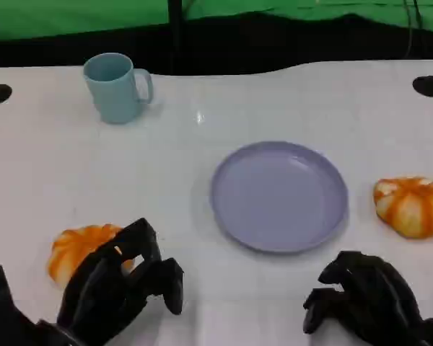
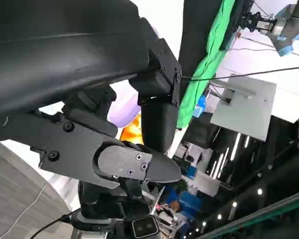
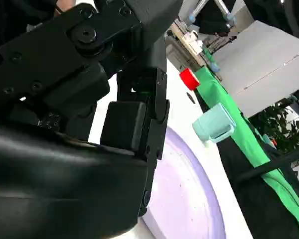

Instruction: Grasp the bread from the table and place it into the plate.

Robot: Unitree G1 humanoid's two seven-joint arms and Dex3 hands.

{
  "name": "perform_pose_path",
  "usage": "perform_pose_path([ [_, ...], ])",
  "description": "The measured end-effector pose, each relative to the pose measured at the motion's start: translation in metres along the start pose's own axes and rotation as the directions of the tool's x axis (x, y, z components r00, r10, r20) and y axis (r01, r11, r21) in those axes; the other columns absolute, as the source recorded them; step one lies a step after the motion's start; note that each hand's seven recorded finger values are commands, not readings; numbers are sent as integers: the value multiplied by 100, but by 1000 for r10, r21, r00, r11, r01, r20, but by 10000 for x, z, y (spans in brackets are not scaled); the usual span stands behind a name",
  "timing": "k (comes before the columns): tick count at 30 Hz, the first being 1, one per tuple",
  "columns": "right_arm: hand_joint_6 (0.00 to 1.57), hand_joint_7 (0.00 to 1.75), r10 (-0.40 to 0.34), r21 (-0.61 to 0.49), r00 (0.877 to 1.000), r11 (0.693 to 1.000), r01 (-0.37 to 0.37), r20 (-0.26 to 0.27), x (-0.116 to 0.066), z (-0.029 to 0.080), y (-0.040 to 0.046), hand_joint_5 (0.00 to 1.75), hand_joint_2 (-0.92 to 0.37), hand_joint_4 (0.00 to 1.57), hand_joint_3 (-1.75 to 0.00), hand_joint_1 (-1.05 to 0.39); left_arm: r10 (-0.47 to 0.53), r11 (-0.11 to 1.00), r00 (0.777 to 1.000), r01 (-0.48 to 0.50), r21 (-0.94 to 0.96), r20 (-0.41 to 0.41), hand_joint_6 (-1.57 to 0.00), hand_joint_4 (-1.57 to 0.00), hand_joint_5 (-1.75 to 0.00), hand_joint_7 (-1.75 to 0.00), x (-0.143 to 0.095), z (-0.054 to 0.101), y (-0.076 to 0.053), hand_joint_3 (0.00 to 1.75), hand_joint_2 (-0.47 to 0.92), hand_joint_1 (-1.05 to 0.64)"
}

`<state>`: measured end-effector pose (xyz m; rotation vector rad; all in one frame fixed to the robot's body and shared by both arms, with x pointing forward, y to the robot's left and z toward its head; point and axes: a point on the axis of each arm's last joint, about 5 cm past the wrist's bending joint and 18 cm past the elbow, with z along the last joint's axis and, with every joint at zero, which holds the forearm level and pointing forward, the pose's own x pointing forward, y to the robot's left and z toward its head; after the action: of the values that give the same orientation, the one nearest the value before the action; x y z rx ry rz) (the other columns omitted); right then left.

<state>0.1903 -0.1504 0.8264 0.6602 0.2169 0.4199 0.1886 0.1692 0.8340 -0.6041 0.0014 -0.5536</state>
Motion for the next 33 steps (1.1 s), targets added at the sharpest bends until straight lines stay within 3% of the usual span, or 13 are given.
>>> perform_pose_path([
  [25,157,38,1,-1,1000,1000,-1,0,5,-4,-3,76,-72,157,0,-105,4,1000,1000,-4,3,4,-59,-85,-175,-175,1,0,-2,19,92,-62],
  [29,157,38,0,-1,1000,1000,0,0,5,-4,-3,76,-73,157,0,-105,8,1000,1000,-8,16,8,-61,-82,-175,-159,0,3,0,17,92,-66],
  [33,157,37,0,-1,1000,1000,0,0,5,-5,-2,75,-73,157,0,-105,21,996,1000,-21,87,6,-55,-65,-175,-140,-1,40,0,21,92,-70],
])
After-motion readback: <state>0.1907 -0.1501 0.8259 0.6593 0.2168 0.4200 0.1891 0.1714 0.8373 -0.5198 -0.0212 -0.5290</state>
